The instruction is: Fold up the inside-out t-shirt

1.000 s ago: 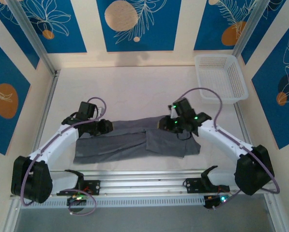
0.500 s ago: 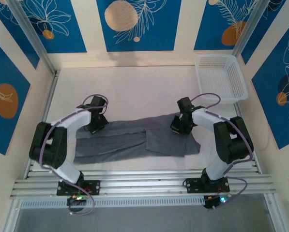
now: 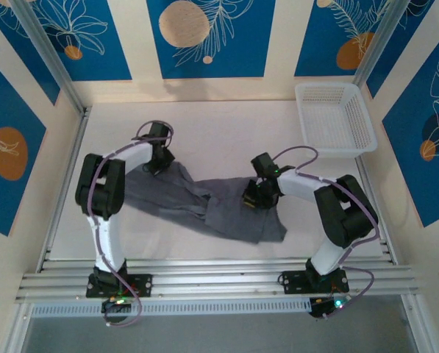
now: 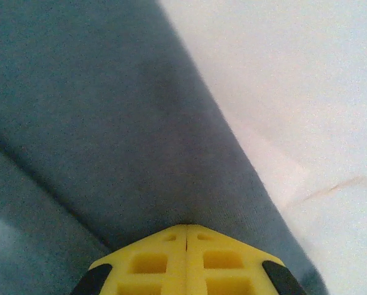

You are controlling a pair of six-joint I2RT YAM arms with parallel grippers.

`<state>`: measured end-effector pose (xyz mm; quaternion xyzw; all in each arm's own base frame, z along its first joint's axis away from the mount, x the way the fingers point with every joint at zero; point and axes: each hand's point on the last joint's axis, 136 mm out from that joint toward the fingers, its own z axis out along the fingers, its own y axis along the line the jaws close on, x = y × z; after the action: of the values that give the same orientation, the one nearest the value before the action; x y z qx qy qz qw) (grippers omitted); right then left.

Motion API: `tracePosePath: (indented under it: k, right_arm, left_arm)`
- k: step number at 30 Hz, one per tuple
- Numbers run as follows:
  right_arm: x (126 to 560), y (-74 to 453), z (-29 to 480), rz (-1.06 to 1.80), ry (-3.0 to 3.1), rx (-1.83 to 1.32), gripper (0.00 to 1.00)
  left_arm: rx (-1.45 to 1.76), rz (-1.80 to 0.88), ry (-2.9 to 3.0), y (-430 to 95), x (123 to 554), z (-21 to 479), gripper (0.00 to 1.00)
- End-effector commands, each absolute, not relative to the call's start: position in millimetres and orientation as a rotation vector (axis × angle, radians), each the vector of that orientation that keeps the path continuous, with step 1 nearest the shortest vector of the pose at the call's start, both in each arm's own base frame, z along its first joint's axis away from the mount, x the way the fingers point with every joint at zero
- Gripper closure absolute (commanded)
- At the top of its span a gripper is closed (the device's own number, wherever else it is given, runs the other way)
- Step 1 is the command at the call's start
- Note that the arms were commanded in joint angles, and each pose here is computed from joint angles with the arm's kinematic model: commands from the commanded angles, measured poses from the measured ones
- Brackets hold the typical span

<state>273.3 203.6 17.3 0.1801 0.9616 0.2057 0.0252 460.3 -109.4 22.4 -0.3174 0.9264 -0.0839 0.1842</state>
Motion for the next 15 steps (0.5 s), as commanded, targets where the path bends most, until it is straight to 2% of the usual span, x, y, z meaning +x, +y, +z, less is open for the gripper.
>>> tracePosePath:
  k: [1,4,8,15]
  right_arm:
    - [242.1,244.8,6.5,0.703,3.094,0.585,1.00]
    - [225.4,281.2,3.2,0.771,3.160,0.595,1.00]
    - [214.3,335.6,7.0,0.955,3.166,0.684,1.00]
    - [211.3,419.9,40.4,1.201,3.069,0.565,0.98]
  left_arm:
    - [-0.797,-0.419,2.653,-140.8,501.8,-15.3,1.00]
    - [-0.766,-0.566,2.587,-164.8,550.9,-13.8,1.00]
    - [-0.746,-0.673,2.505,-185.7,595.9,-4.4,1.00]
    - [-0.705,-0.701,2.374,-188.5,624.9,50.3,1.00]
